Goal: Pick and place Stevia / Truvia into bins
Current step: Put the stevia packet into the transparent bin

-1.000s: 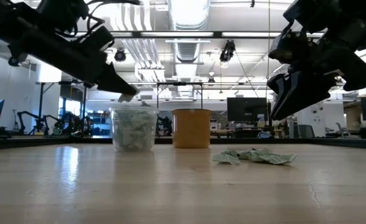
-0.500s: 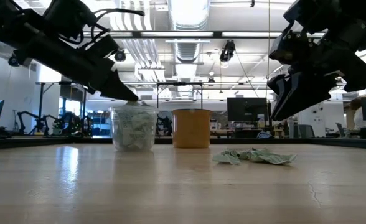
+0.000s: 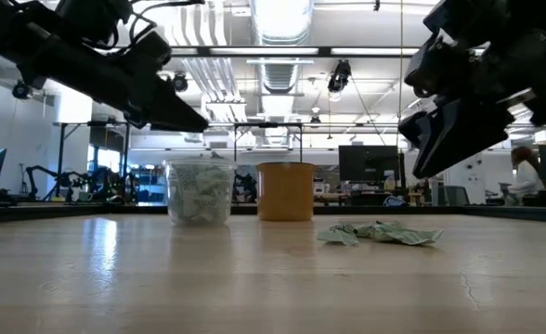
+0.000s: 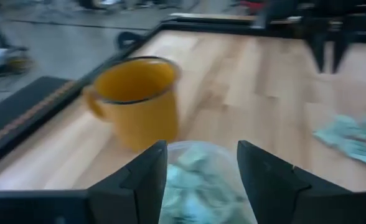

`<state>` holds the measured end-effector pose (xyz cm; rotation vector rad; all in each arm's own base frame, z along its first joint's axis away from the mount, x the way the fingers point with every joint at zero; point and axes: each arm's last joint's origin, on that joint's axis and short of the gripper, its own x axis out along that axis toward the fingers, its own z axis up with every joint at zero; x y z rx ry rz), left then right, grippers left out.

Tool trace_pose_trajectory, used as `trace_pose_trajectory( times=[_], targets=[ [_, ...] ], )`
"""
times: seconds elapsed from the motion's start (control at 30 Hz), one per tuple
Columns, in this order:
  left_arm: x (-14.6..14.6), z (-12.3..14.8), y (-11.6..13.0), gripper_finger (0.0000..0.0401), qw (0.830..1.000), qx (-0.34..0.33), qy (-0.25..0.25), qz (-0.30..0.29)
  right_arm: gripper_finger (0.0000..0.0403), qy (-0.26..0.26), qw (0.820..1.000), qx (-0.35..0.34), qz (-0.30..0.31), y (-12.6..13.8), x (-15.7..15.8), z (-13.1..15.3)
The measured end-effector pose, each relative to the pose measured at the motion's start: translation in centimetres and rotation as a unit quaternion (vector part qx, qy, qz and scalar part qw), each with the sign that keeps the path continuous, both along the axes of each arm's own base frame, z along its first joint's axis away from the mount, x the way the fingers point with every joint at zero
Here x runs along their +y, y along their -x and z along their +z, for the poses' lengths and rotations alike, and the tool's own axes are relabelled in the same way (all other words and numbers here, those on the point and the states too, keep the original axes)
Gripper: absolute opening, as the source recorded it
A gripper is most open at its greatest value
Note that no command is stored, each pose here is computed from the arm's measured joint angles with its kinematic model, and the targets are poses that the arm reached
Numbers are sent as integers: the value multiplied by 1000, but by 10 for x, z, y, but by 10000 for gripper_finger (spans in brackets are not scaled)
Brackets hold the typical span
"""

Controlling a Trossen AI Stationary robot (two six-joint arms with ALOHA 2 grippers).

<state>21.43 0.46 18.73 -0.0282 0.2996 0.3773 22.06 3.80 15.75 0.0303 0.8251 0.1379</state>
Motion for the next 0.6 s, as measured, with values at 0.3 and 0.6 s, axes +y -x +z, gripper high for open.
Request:
trace_pose_trajectory(
  times=[0.3, 0.6],
  targets=[
    [-18, 5, 2, 178, 995, -11, 21, -97, 59, 4, 992, -56, 109, -11, 20, -11],
    [-24, 7, 4, 177, 993, -18, 22, -111, 59, 61, 991, -33, 116, -29, 22, -33]
  ],
)
